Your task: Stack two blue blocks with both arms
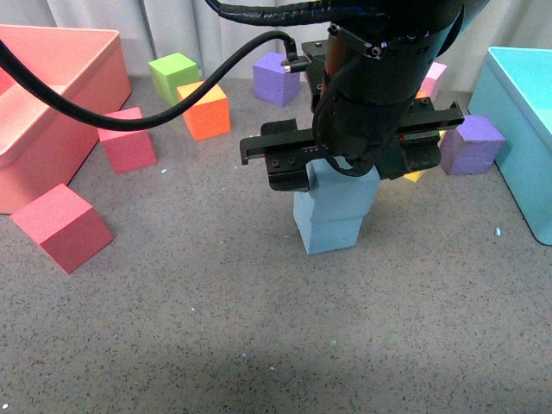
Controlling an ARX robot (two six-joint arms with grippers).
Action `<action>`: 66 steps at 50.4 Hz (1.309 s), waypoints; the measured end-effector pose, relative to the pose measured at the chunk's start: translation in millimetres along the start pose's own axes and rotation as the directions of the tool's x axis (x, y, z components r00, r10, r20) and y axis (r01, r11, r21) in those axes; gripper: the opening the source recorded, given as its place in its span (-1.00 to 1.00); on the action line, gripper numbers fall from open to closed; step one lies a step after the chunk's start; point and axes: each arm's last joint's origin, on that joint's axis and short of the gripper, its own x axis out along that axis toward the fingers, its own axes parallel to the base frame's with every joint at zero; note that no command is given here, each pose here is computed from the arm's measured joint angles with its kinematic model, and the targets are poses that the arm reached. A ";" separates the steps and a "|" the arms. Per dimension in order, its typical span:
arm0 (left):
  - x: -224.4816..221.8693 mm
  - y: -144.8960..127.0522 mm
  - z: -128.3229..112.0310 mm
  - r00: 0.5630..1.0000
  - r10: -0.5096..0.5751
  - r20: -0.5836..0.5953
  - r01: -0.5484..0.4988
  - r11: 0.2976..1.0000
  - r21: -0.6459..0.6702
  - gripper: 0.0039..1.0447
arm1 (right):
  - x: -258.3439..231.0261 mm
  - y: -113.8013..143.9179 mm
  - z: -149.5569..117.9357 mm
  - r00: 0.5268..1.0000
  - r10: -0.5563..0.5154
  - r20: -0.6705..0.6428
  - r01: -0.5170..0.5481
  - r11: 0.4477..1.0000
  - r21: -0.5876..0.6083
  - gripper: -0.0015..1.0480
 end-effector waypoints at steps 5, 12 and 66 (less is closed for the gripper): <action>-1.3 -0.6 1.0 1.000 -0.009 0.009 0.009 1.000 -0.001 0.69 | 0.0 0.0 0.0 1.000 0.000 0.000 0.000 1.000 0.000 0.82; -33.1 12.9 5.7 0.996 -0.046 0.081 0.048 0.999 -0.025 0.88 | 0.0 0.0 0.0 1.000 0.000 0.000 0.000 1.000 0.000 0.82; -108.1 280.4 -102.4 0.452 -0.142 0.881 -0.044 0.982 0.181 -0.93 | 0.0 0.0 0.0 1.000 0.000 0.000 0.000 1.000 0.000 0.82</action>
